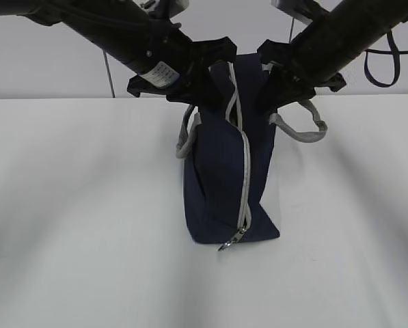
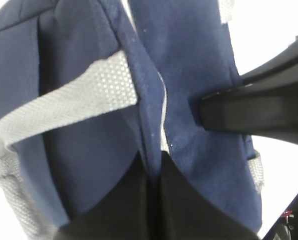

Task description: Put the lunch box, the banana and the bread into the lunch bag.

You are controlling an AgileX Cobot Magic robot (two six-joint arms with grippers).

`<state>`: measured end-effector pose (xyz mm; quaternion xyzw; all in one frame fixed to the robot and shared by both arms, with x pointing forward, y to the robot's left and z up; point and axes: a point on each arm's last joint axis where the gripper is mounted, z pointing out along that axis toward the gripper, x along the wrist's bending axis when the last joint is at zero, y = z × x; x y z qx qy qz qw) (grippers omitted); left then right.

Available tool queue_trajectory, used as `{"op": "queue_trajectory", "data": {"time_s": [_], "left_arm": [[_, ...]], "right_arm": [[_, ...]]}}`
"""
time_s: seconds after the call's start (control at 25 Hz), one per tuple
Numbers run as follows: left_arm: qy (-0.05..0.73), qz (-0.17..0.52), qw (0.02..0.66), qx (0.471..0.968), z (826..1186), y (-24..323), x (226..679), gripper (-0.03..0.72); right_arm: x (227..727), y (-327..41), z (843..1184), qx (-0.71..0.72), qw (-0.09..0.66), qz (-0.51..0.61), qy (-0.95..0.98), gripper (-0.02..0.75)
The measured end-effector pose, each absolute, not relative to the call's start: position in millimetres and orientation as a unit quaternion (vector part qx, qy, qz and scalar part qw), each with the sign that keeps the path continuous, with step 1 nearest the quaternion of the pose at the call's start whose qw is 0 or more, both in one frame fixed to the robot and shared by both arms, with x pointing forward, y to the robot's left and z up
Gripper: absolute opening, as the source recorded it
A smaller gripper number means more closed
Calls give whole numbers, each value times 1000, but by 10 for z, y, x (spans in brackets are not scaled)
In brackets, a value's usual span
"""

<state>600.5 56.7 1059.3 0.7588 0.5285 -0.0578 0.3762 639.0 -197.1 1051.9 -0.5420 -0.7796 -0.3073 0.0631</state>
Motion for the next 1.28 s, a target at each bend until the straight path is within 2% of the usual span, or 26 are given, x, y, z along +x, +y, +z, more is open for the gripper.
{"op": "queue_trajectory", "data": {"time_s": [0.16, 0.24, 0.28, 0.36, 0.4, 0.48, 0.56, 0.92, 1.28], "left_arm": [[526, -47, 374, 762, 10580, 576, 6021, 0], [526, -41, 378, 761, 10584, 578, 6033, 36], [526, -37, 380, 760, 10590, 580, 6038, 85], [524, -33, 382, 761, 10618, 588, 6031, 230], [523, -32, 384, 760, 10653, 600, 6020, 319], [521, -27, 392, 757, 10737, 636, 6004, 455], [518, -18, 401, 756, 10843, 679, 5976, 501], [472, 20, 387, 791, 11157, 843, 5757, 478], [435, 29, 375, 818, 11039, 985, 5239, 474]], "right_arm": [[6408, -1964, 10482, -543, 69, -305, -780, 34], [6407, -1964, 10485, -544, 71, -304, -779, 141], [6408, -1963, 10492, -545, 71, -305, -778, 200], [6409, -1961, 10513, -546, 73, -305, -777, 327], [6407, -1959, 10532, -544, 74, -305, -778, 361], [6392, -1956, 10548, -543, 82, -301, -780, 391], [6369, -1957, 10592, -540, 83, -302, -782, 403], [5995, -2028, 11115, -521, 32, -329, -787, 409], [5329, -2115, 10887, -496, 4, -353, -793, 405]]}}
